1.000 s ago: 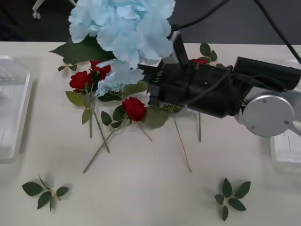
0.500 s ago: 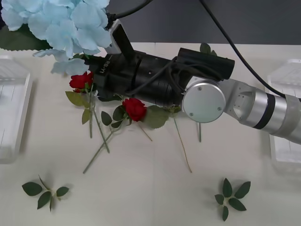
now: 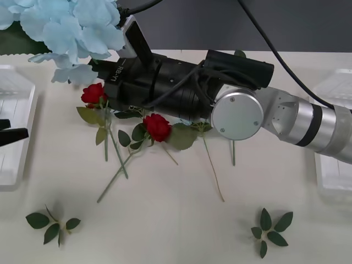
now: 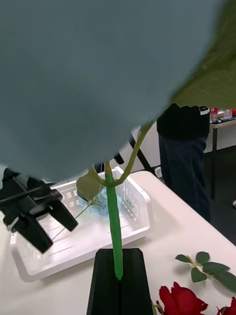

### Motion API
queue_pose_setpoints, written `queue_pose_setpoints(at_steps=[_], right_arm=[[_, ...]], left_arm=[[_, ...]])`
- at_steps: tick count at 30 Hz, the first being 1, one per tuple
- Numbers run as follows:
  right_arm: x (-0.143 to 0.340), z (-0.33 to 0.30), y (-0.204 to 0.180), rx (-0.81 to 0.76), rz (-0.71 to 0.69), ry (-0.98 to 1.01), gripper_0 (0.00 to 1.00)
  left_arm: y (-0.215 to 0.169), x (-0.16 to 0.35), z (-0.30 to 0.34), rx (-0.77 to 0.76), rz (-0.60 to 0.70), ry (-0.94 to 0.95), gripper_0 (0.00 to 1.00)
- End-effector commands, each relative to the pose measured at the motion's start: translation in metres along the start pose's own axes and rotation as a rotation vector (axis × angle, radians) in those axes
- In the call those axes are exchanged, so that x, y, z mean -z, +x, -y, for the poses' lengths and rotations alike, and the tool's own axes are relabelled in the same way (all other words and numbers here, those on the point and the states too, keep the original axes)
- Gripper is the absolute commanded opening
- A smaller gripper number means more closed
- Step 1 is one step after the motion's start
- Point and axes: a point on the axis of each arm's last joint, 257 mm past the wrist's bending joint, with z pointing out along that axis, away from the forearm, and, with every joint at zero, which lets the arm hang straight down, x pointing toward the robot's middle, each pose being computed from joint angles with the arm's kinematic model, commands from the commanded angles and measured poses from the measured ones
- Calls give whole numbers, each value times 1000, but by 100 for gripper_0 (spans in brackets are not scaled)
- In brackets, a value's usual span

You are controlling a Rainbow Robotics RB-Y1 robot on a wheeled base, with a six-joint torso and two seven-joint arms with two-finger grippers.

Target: Put the red flowers into the right box and the blue flowers into the left box

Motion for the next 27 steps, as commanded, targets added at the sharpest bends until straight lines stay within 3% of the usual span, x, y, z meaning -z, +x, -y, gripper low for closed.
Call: queue_pose_setpoints(at_steps=[1, 7, 27], right_arm=[[-4, -23, -22, 45, 34, -52, 0], [0, -28, -24, 36, 53, -48, 0], [4, -31, -15, 23, 40, -51, 0]], left_arm=[[-5, -13, 32, -166, 67, 100, 100], [-5, -33, 73, -315, 133, 227, 100], [-39, -80, 171, -398, 201, 527, 100]])
